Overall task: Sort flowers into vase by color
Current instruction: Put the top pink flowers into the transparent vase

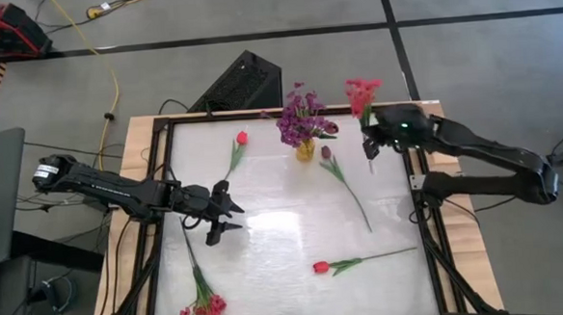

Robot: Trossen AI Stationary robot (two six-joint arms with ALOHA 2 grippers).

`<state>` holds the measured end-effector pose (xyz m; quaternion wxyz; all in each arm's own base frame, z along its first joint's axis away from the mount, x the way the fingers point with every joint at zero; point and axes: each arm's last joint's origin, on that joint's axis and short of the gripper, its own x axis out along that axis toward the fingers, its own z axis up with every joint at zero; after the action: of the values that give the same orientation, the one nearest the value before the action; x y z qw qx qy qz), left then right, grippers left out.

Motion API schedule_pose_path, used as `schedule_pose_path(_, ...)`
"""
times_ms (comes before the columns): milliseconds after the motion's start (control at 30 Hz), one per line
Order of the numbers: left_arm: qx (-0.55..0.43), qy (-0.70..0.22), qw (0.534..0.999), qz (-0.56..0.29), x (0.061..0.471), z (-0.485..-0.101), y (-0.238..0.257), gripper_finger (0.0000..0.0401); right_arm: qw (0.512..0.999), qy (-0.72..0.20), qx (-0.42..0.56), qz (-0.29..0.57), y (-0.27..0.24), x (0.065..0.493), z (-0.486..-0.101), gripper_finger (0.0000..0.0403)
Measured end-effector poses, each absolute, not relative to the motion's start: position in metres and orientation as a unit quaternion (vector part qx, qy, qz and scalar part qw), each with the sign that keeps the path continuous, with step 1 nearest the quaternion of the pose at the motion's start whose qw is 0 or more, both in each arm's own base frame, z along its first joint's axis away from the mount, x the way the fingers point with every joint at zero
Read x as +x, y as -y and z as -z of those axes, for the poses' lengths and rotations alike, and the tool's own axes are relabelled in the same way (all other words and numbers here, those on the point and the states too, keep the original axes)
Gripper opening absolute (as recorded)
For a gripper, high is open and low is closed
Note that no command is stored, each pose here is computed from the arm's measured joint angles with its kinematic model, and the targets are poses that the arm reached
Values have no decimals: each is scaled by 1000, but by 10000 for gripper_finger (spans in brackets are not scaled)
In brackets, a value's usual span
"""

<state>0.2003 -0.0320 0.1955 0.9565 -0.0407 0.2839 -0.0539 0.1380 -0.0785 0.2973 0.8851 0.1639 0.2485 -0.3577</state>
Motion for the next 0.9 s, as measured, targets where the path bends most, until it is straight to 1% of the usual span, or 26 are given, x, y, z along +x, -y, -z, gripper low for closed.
schedule_pose_path(133, -38, -277, 958, 55, 201, -197, 32, 210, 942, -141, 155, 262, 58, 133, -323, 31)
schedule_pose_path(200, -37, -268, 961, 56, 202, -198, 32, 210, 960, -106, 160, 202, 46, 132, -332, 31)
schedule_pose_path(333, -26, -244, 967, 64, 204, -202, 33, 210, 982, -74, 149, 85, 21, 142, -341, 30)
schedule_pose_path(467, -17, -193, 978, 72, 208, -211, 33, 210, 994, -38, 107, -3, -13, 171, -341, 30)
schedule_pose_path(600, -15, -128, 988, 86, 212, -223, 35, 210, 999, -20, 35, -31, -51, 211, -328, 30)
schedule_pose_path(700, -12, -90, 991, 96, 214, -231, 35, 210, 999, 13, -13, -43, -74, 242, -315, 30)
schedule_pose_path(800, -3, -68, 993, 99, 214, -235, 36, 210, 997, 34, -49, -48, -89, 274, -304, 31)
schedule_pose_path(900, 7, -59, 993, 99, 214, -236, 36, 210, 995, 33, -80, -44, -98, 307, -294, 31)
